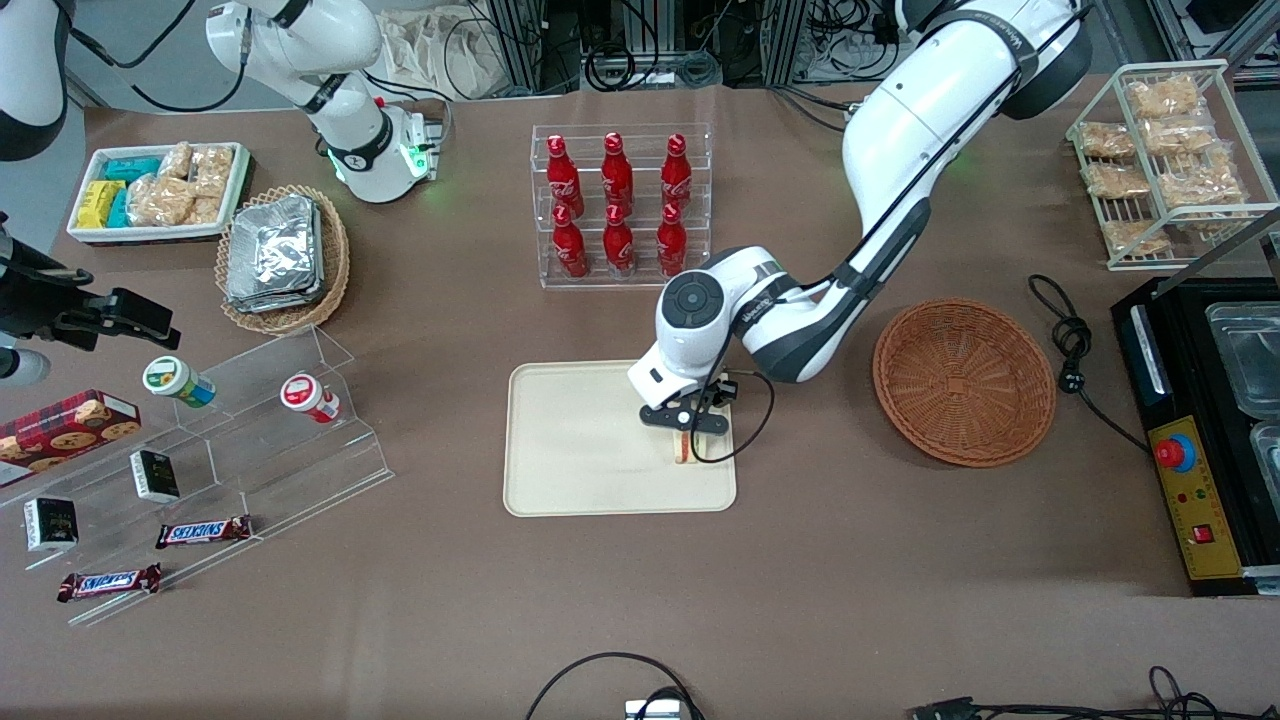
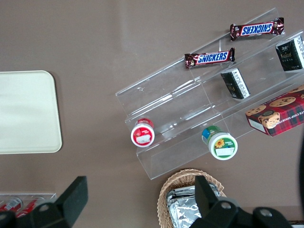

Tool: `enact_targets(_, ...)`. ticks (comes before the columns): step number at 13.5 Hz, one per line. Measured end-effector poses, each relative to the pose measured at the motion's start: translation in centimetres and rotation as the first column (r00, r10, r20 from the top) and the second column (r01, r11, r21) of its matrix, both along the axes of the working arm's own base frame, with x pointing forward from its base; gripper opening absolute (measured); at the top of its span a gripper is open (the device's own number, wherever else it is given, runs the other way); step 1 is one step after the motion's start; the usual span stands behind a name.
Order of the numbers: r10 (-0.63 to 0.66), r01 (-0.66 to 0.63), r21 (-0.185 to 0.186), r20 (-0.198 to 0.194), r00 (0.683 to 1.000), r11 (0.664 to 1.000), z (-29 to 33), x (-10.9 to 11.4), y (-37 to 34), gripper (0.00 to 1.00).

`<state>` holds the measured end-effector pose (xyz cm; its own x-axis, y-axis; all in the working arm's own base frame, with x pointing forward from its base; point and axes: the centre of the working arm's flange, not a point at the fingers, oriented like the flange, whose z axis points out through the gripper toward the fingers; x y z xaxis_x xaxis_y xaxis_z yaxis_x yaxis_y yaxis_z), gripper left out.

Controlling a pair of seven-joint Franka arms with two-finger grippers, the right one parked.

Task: Place sandwich from basket to tray
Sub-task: 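Carry the sandwich over the cream tray and lower it down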

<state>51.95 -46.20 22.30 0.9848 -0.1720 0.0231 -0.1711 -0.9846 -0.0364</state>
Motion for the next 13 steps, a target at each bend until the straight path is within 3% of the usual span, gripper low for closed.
enact_targets(2,0.002,-0.002,0.008,0.009,1.000,1.000,-0.4,-0.1,-0.2,0.36)
enact_targets(8,0.022,-0.022,-0.001,0.035,0.999,1.000,0.8,1.2,-0.2,0.97)
enact_targets(13,0.153,-0.156,0.024,0.100,0.983,0.987,8.9,6.4,2.4,1.00)
